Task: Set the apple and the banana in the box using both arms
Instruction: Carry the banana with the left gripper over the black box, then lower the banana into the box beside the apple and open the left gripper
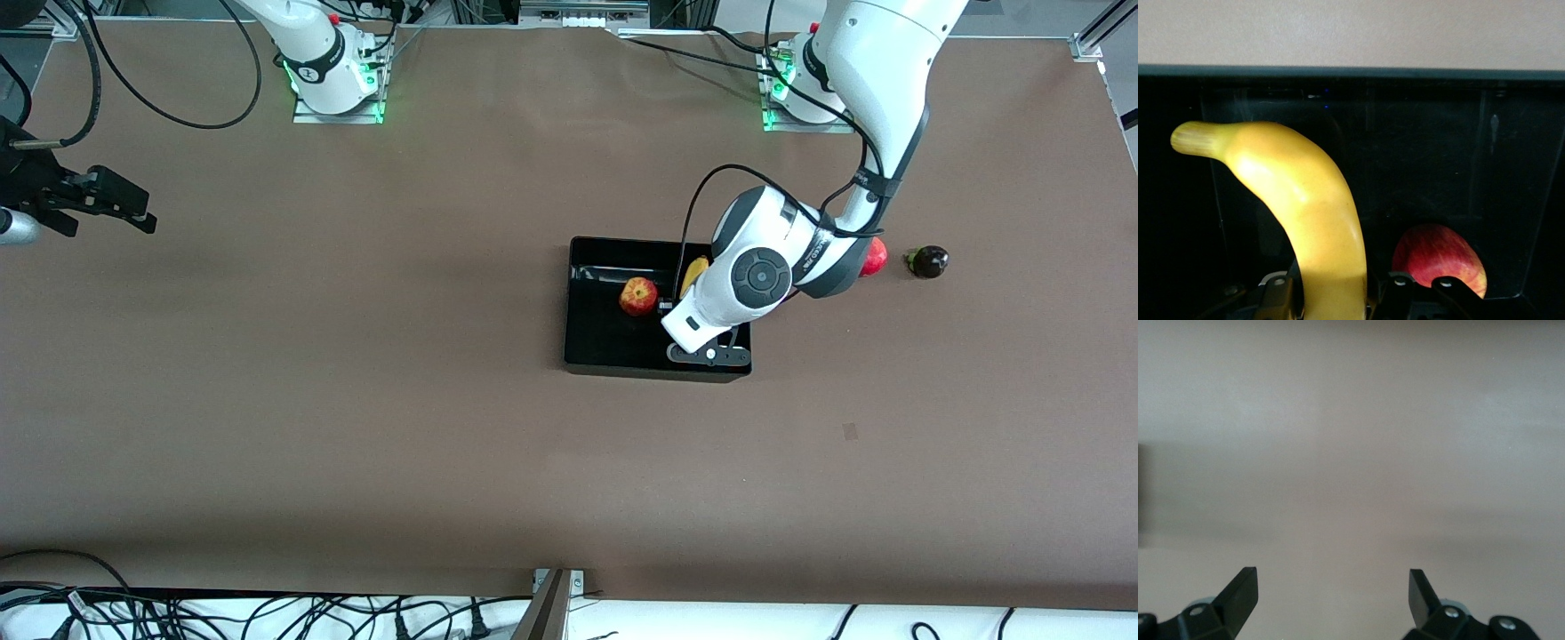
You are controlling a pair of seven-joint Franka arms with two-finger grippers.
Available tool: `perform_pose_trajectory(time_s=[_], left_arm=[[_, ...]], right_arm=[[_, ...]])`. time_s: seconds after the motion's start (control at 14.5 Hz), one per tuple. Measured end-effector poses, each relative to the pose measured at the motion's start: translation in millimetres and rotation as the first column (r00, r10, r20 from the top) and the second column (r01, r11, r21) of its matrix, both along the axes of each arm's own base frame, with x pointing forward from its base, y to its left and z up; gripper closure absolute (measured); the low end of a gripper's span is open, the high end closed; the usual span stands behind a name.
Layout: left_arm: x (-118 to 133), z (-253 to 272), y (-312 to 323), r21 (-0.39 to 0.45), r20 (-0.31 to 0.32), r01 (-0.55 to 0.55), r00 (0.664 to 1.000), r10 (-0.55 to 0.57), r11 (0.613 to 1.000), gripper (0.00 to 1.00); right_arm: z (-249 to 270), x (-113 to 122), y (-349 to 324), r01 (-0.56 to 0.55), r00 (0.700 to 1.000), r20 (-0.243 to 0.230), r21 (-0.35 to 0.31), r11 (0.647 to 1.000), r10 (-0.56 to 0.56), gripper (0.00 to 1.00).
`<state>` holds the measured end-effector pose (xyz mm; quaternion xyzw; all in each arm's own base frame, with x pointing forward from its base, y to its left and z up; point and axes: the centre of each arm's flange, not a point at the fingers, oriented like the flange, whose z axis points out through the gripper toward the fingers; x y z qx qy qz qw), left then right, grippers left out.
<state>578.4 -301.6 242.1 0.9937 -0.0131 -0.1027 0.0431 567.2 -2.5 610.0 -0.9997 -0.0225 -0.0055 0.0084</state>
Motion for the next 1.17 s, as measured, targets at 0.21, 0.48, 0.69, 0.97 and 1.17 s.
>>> perform_pose_trajectory(time_s=[0.21, 0.48, 0.69, 0.97, 1.17], left_arm=[[1, -18, 1, -0.002, 0.01, -0.003, 1.0, 0.003, 1.0, 0.65], [1, -39, 4, 0.011, 0.017, 0.008, 1.0, -0.008, 1.0, 0.65], [3, -50, 9, 0.033, 0.022, 0.025, 0.999, -0.026, 0.999, 0.65], [4, -54, 12, 0.031, 0.026, 0.02, 0.999, -0.021, 0.999, 0.65], [5, -58, 11, 0.025, 0.035, 0.018, 0.999, -0.019, 1.0, 0.65]], right_arm=[[0, 0, 0, 0.0, 1.0, 0.0, 0.0, 1.0, 0.0, 0.0], [0, 0, 0, 0.0, 1.0, 0.0, 0.0, 1.0, 0.0, 0.0], [0, 0, 0, 0.0, 1.0, 0.0, 0.0, 1.0, 0.0, 0.0], [0, 0, 0, 0.0, 1.0, 0.0, 0.0, 1.0, 0.0, 0.0], [0, 0, 0, 0.0, 1.0, 0.0, 0.0, 1.0, 0.0, 0.0]])
